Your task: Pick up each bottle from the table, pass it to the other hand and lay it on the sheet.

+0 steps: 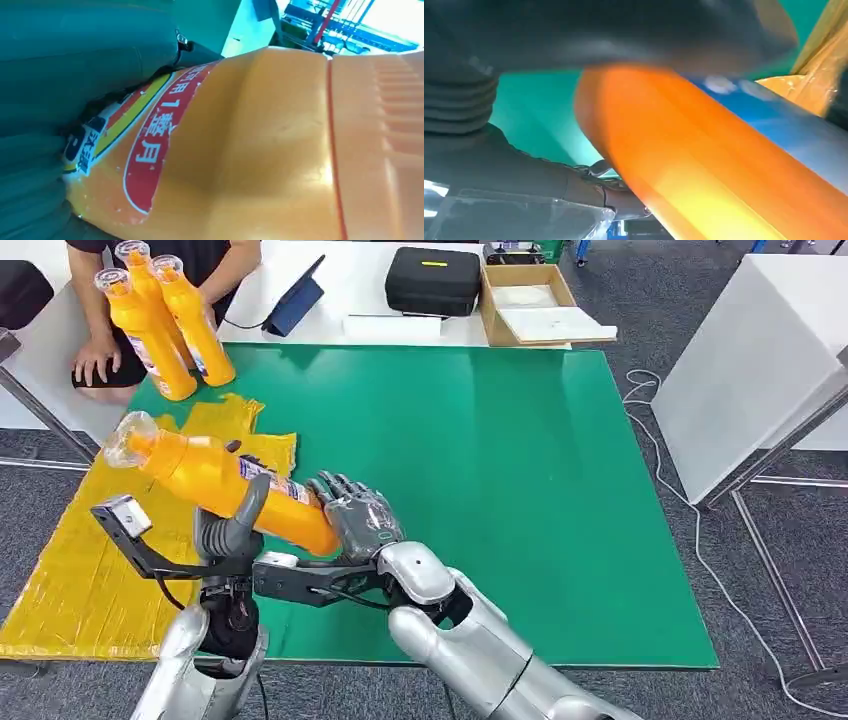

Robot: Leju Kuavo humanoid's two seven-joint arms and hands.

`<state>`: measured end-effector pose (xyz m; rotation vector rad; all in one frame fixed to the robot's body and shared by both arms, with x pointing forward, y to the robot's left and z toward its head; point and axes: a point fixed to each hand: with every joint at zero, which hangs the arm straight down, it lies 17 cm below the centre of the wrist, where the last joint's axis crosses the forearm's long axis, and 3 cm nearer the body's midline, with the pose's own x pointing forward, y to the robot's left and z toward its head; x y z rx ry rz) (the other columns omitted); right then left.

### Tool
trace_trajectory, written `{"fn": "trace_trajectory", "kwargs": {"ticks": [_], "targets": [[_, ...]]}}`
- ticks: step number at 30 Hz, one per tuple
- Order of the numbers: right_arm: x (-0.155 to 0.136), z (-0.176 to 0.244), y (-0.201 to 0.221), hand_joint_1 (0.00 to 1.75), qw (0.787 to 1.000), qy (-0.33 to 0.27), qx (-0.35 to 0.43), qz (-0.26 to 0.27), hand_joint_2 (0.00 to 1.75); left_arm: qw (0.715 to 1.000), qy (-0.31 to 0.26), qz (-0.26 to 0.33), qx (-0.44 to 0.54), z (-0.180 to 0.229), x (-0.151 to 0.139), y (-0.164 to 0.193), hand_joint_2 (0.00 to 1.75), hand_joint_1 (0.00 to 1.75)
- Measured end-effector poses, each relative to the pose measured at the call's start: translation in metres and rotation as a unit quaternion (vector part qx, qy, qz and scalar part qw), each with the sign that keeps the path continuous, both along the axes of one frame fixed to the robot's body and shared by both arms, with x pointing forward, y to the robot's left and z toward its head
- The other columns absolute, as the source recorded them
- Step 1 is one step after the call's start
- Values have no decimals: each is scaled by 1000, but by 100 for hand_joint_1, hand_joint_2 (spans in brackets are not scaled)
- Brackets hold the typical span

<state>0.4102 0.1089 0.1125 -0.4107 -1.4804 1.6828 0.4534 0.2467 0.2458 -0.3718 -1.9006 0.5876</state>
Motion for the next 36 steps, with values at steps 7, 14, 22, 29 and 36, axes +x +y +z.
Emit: {"fn": "trace_trajectory", "kwargs": {"ticks": [7,14,22,29,36], "targets": [[7,4,-10,0,1000,-14,12,-19,0,1000,-9,17,21,6,-1,5,175,175],[49,34,-101,0,990,-80,48,-103,0,922,-61,218,313,40,-18,52,175,175],[55,52,-219,0,971,-113,96,-188,0,642,-50,346,682,-2,-8,110,175,175],[43,55,-243,0,965,-119,110,-205,0,535,-7,302,789,-62,4,137,175,175],[36,59,-241,0,965,-122,117,-202,0,469,48,260,843,-115,7,159,175,175]]}}
